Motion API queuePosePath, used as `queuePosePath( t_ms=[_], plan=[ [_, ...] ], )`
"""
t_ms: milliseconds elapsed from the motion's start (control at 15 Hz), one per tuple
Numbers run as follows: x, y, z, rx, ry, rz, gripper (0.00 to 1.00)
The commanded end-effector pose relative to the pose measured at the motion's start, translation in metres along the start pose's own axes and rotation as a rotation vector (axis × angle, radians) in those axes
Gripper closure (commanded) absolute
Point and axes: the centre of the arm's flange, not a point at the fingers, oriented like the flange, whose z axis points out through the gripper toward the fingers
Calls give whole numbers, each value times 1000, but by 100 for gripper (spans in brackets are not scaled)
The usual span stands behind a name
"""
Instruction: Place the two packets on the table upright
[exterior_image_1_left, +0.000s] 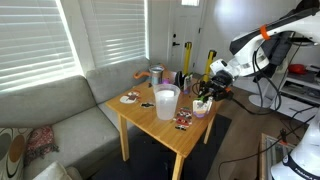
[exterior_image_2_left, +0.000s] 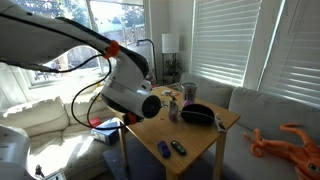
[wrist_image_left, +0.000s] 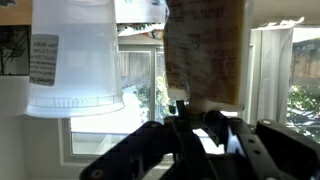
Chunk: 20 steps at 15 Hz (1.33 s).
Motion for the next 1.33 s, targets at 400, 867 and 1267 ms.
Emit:
queuePosePath(
  t_ms=[400, 867, 1267],
  plan=[
    [-27, -14, 3, -92, 162, 36, 94],
    [-38, -16, 3, -111, 170, 62, 50],
    [-42, -15, -1, -115, 160, 73, 11]
  ],
)
